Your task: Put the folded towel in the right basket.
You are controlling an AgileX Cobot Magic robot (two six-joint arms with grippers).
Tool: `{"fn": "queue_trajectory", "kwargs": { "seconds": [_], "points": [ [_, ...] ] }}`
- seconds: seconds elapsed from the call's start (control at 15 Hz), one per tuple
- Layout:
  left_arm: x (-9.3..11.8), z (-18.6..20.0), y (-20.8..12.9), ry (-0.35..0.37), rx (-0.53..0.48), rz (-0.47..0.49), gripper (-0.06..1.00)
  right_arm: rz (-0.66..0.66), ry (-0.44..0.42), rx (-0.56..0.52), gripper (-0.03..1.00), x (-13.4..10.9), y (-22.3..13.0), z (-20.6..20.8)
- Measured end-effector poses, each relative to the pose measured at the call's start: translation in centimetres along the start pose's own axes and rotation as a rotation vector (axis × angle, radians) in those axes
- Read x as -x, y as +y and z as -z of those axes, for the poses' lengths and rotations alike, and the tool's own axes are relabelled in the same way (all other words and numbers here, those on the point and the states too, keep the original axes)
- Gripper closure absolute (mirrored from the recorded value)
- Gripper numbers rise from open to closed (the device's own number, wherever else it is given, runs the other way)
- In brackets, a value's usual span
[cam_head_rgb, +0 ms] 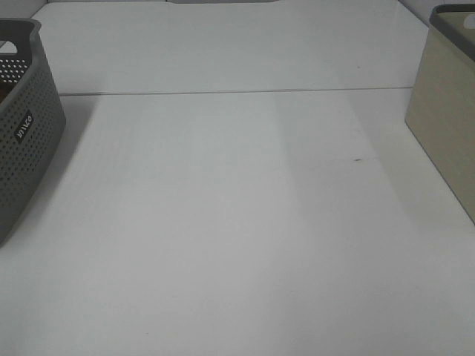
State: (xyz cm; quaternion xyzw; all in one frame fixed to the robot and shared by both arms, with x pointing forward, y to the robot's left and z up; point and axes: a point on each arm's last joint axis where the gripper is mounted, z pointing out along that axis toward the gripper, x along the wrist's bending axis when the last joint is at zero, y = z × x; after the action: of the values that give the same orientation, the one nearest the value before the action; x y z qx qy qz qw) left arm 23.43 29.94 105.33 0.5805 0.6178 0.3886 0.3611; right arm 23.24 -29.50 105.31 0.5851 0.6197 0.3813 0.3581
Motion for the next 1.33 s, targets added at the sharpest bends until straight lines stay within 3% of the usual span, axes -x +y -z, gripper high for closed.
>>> {"fn": "queue_trajectory", "kwargs": {
  "seconds": [1.33],
  "points": [
    [0.0,0.0,0.0,0.0,0.0,0.0,-0.03,-0.001,0.0,0.004,-0.01,0.0,0.04,0.0]
  ]
}}
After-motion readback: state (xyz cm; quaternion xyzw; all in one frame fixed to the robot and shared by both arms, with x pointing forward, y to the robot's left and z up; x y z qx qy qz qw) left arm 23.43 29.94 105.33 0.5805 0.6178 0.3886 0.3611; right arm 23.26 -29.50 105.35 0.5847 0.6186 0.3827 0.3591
